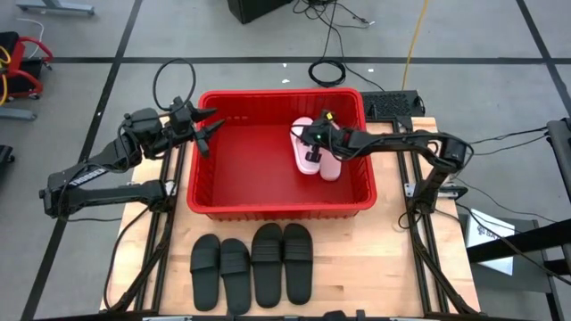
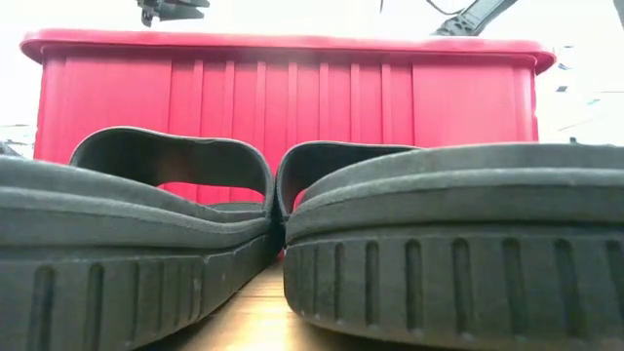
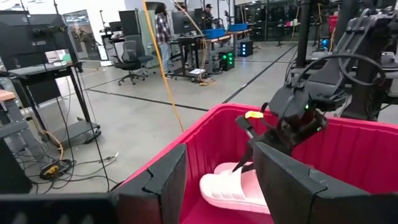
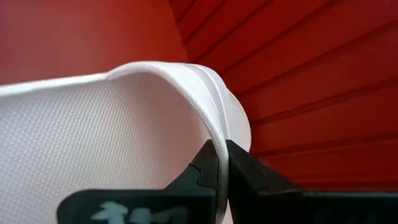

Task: Pick and place slides into bin
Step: Put the pink slipper into the red bin

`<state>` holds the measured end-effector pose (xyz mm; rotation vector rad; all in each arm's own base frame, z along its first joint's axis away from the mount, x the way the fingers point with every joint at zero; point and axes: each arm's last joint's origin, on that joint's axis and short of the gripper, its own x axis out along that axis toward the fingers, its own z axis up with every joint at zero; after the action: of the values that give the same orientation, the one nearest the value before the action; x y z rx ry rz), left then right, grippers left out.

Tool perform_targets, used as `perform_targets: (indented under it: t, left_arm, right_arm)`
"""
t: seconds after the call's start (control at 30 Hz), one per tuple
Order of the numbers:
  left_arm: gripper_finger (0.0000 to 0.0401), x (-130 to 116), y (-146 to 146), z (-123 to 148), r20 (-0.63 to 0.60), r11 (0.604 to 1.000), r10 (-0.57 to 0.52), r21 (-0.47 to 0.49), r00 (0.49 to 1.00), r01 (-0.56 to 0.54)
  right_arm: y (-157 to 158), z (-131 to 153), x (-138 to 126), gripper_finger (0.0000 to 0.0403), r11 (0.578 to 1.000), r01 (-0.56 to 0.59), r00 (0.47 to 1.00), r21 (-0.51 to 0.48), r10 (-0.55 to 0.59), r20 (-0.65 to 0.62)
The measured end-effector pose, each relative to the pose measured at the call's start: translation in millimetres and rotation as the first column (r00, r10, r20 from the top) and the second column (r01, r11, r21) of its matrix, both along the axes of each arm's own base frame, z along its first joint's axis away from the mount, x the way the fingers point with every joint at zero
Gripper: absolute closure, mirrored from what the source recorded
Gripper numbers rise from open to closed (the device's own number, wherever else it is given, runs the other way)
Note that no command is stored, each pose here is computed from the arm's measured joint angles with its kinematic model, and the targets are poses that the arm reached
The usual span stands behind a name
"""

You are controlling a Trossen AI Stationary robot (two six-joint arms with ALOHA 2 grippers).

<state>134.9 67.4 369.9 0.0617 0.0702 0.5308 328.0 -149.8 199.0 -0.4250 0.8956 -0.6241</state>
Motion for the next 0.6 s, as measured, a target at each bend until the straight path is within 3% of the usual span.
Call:
perform_targets:
  t: [0.27,0.6]
  left_arm:
    - [0.0213,0,0,0,-0.001,1.0,0.0,0.004,1.0,0.0]
    - [0.0213,0,0,0,-0.003,1.0,0.0,0.003,1.0,0.0]
  right_arm:
    - [-9,-19,2,0.0401,0.999,0.036,0.999,0.026,-0.035,-0.034]
    - [-19,-20,-2,0.0401,0.998,0.066,0.998,0.024,-0.065,-0.025]
